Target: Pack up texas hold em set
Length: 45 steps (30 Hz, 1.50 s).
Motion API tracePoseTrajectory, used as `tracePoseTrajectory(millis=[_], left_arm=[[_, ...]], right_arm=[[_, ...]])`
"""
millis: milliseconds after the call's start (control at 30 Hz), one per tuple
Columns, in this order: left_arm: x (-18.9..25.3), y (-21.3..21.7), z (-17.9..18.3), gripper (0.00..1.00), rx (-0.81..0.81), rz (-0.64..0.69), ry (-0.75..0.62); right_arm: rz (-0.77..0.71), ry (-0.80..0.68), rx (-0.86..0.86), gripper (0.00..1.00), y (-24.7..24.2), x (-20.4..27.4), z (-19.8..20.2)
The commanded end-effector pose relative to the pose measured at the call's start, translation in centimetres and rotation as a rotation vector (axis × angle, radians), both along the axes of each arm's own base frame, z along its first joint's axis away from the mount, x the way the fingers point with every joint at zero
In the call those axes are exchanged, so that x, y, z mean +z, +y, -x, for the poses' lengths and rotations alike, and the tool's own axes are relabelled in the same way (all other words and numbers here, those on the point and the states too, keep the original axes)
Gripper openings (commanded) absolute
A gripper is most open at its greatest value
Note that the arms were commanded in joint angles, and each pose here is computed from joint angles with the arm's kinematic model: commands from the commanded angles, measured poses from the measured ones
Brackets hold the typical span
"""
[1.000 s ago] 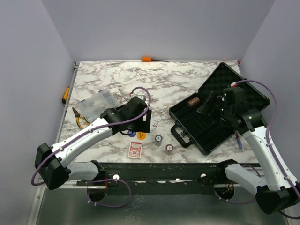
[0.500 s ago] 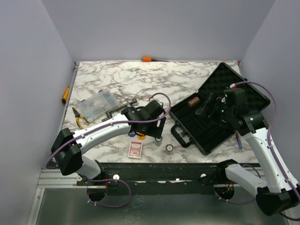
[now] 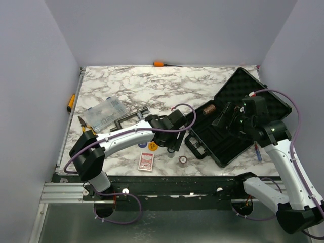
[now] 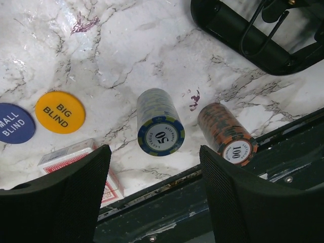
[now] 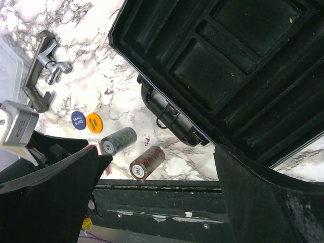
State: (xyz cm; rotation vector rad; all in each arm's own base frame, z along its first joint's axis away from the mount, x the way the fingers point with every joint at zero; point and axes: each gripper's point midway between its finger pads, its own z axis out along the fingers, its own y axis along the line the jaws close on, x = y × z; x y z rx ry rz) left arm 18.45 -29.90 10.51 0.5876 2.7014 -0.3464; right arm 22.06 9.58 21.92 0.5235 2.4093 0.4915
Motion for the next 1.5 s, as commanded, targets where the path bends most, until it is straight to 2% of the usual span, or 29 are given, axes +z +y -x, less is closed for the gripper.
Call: tracePoseTrajectory(millis=[0,567,933,1100,1233,1400,1467], left_arm=[[-0.8,-0.6,-0.4,0.69,0.001,-0.021,0.003],[-3.0,-1.3,-0.9,0.56,0.012,-0.067,0.027],[-4.0,-1.6,-0.3,0.55,0.002,-0.081,0.056],[-4.4,-1.9,-0.4,0.49,0.007,-0.087,0.061],[-4.8,-1.8,-0.2,0.37,0.009,-0.088,0.072],[-4.7,-1.9,0.0,0.00,0.001,-0.069,0.071],[-4.0,-2.0,0.0,0.00,0.002,-0.049,0.066]], right_arm=[[0.020,-0.015,-0.013,1.00,-0.8,0.9,0.7],[0.027,-0.007,0.012,1.00,-0.6,0.8,0.7],[0.036,-0.005,0.011,1.00,-0.8,0.8,1.1],[0.037,-0.009,0.008,1.00,-0.9,0.9,1.3],[0.041,-0.011,0.003,1.00,-1.1,1.1,1.4],[0.040,-0.016,-0.002,1.00,-1.2,1.4,1.5],[0.036,-0.019,-0.006,1.00,-1.2,1.6,1.5]])
